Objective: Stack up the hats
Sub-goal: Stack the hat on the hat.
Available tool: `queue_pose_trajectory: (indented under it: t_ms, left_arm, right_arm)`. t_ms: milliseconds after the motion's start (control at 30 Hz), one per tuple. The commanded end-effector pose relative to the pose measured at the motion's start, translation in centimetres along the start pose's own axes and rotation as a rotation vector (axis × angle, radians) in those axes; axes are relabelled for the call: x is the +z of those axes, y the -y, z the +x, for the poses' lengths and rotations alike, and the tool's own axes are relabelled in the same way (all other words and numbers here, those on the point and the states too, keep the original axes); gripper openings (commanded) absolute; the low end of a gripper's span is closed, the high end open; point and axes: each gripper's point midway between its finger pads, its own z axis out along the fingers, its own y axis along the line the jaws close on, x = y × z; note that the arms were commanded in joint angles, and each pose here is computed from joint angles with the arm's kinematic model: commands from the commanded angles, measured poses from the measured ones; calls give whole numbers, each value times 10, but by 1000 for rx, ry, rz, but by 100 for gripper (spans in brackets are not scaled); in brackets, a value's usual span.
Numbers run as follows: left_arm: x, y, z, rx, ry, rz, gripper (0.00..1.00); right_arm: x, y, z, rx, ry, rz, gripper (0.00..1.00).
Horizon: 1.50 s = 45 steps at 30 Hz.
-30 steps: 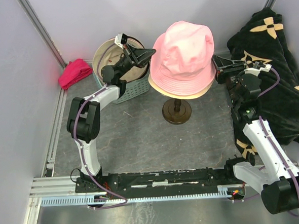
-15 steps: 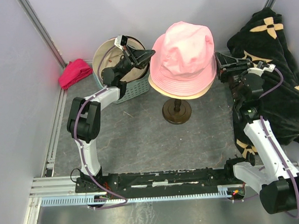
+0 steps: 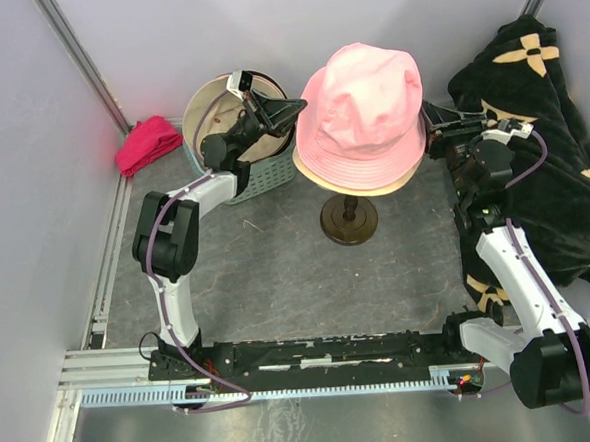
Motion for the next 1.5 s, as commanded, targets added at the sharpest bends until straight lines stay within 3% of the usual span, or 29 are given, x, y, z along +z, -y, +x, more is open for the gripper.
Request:
queue_pose_trajectory:
  t_ms: [0, 567, 700, 833, 867, 1467]
  left_arm:
    - [-1, 5, 6, -3, -31, 41, 3]
    - [-2, -2, 9, -16, -39, 30, 3]
    - [-2, -2, 9, -20, -39, 34, 3]
    - [-4, -4, 11, -25, -38, 29, 3]
    - [-5, -5, 11, -28, -34, 25, 3]
    - [-30, -29, 14, -71, 19, -40, 3]
  right_arm:
    - [-3, -17, 1, 24, -17, -69, 44]
    - [7, -26, 11, 180, -88, -174, 43]
    - [7, -24, 10, 178, -82, -170, 28]
    - [6, -21, 7, 165, -68, -160, 4]
    - [5, -20, 7, 160, -65, -158, 2]
    - [-3, 29, -3, 47, -21, 7, 2]
